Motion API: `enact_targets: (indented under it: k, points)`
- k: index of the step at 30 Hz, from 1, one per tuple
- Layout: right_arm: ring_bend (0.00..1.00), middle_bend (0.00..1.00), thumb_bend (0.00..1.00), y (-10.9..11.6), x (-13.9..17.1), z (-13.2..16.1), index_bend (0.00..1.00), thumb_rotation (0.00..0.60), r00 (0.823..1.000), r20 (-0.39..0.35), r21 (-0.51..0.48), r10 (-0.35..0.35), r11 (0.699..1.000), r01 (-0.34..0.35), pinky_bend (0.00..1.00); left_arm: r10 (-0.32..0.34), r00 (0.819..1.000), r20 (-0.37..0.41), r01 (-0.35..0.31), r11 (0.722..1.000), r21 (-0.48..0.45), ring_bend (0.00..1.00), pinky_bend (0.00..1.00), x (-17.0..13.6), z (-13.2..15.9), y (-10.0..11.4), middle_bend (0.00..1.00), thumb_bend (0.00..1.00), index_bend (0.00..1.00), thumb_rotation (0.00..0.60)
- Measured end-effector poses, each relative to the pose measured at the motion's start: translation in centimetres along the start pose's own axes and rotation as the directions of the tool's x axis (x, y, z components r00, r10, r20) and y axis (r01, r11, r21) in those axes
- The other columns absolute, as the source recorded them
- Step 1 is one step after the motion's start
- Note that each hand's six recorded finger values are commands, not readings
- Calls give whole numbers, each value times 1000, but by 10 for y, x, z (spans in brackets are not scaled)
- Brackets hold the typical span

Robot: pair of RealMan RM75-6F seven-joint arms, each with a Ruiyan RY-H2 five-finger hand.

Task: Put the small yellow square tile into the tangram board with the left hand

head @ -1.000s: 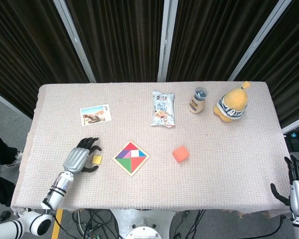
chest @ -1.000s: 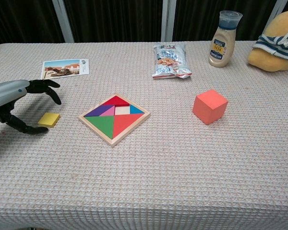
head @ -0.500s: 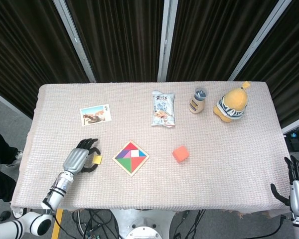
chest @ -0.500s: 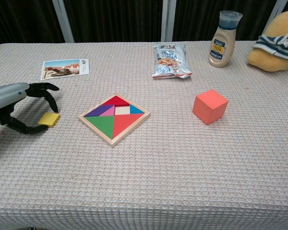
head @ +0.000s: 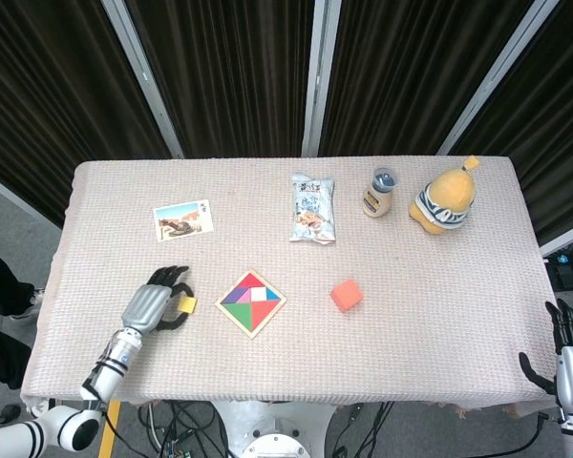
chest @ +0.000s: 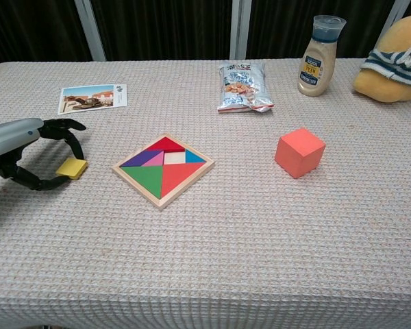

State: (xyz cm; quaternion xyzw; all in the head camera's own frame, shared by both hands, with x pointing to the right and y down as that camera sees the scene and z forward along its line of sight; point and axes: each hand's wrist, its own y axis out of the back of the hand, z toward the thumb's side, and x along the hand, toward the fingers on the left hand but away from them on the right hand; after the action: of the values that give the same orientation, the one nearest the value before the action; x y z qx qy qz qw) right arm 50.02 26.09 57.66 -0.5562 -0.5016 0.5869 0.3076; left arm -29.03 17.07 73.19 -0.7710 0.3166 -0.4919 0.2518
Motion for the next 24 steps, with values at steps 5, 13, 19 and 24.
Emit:
enact_targets:
  k: [5,13,19,24]
  points:
    - [0,0,201,0,-1,-1,0,600,1000,4,-1,-1,1000,1,0,3,1000,19,-3,1000,-20,0,7,4,11,7,68,383,442,600]
    - [0,0,201,-1,-1,-1,0,600,1000,5,-13,8,1000,-7,0,9,998,55,-6,999,-51,0,0,15,45,20,68,381,458,600]
    - [0,0,201,1,-1,2,0,600,1000,-6,-27,5,1000,-5,0,12,1000,14,-11,999,-48,0,0,23,67,16,68,380,467,600]
    - [0,0,201,1,-2,8,0,600,1000,-24,-35,8,999,-9,0,27,999,-25,-29,997,-69,0,0,29,93,8,81,380,481,600]
